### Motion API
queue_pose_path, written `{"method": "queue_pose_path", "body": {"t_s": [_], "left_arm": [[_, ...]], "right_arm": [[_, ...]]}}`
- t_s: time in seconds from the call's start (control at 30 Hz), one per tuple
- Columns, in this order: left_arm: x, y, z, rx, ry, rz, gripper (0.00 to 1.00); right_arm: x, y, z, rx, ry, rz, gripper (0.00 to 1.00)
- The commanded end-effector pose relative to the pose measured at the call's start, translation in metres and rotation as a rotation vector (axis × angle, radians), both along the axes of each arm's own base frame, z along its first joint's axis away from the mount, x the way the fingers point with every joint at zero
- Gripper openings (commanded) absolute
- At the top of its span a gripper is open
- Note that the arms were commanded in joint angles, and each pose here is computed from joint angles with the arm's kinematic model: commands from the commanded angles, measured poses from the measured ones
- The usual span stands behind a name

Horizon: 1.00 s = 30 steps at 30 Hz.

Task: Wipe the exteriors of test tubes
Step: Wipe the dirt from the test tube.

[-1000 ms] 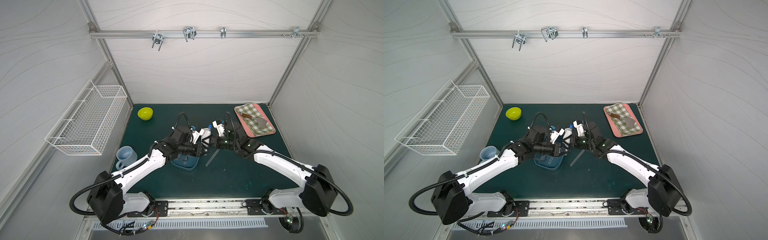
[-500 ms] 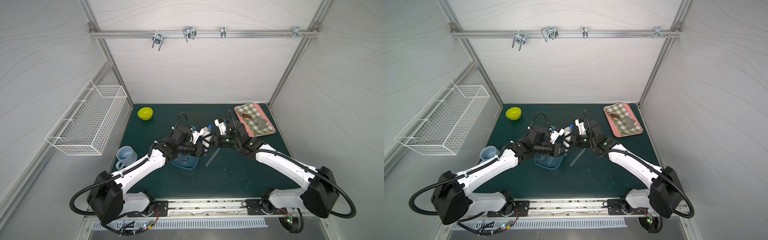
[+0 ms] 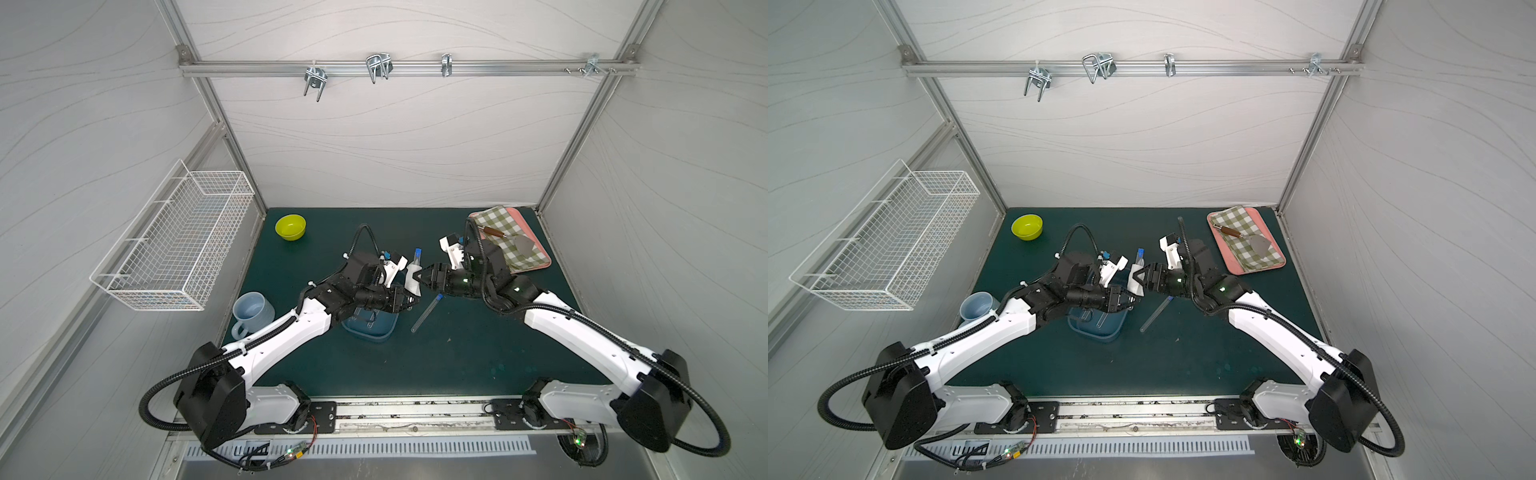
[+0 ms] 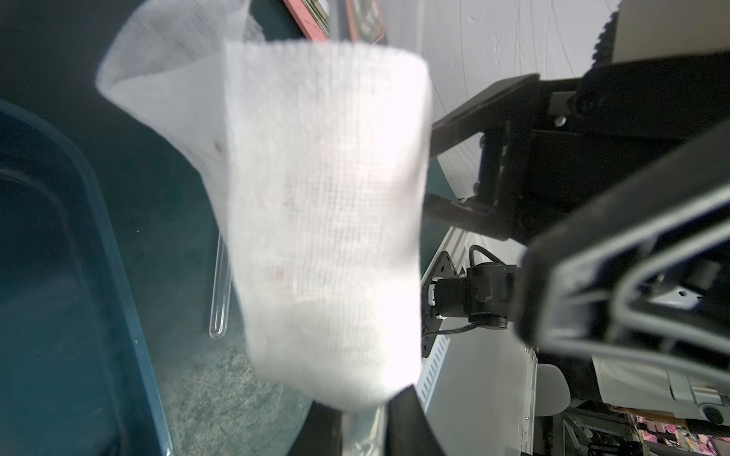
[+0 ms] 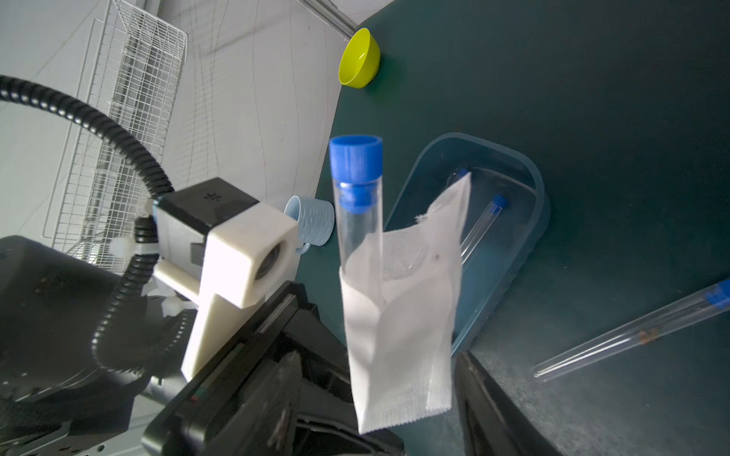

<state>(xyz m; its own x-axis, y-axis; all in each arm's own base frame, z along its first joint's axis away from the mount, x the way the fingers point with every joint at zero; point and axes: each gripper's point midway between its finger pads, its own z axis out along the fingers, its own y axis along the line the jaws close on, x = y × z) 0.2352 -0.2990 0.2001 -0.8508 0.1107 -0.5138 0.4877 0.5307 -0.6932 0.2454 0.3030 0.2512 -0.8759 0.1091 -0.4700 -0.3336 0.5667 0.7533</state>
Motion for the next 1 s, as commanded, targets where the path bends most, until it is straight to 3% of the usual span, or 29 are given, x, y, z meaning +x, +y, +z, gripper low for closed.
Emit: {"method": "queue_pose_path", "body": {"t_s": [0.0,0.33,0.47,0.57,0.77,0.97], "left_arm": [[0.011,-0.001,0.021,-0.013,-0.077,0.019,0.07],[0.008,-0.005,0.019,0.025,-0.113,0.016,0.07],[0.006,-0.005,0.019,0.035,-0.126,0.015,0.07],[0.005,-0.005,0.017,0.039,-0.124,0.011,0.07],[0.001,-0.009,0.014,0.047,-0.118,-0.004,0.07],[0.001,-0.007,0.017,0.05,-0.13,-0.004,0.07]], "right_arm": [[0.005,-0.001,0.009,-0.011,0.007,-0.029,0.61],[0.011,0.029,-0.011,-0.029,0.039,-0.023,0.49],[0.018,0.029,-0.02,-0.045,0.044,-0.06,0.34],[0.026,0.026,-0.018,-0.047,0.033,-0.071,0.28],[0.057,0.015,0.006,-0.04,-0.027,-0.096,0.26],[0.052,0.017,0.003,-0.065,-0.019,-0.05,0.27]]}}
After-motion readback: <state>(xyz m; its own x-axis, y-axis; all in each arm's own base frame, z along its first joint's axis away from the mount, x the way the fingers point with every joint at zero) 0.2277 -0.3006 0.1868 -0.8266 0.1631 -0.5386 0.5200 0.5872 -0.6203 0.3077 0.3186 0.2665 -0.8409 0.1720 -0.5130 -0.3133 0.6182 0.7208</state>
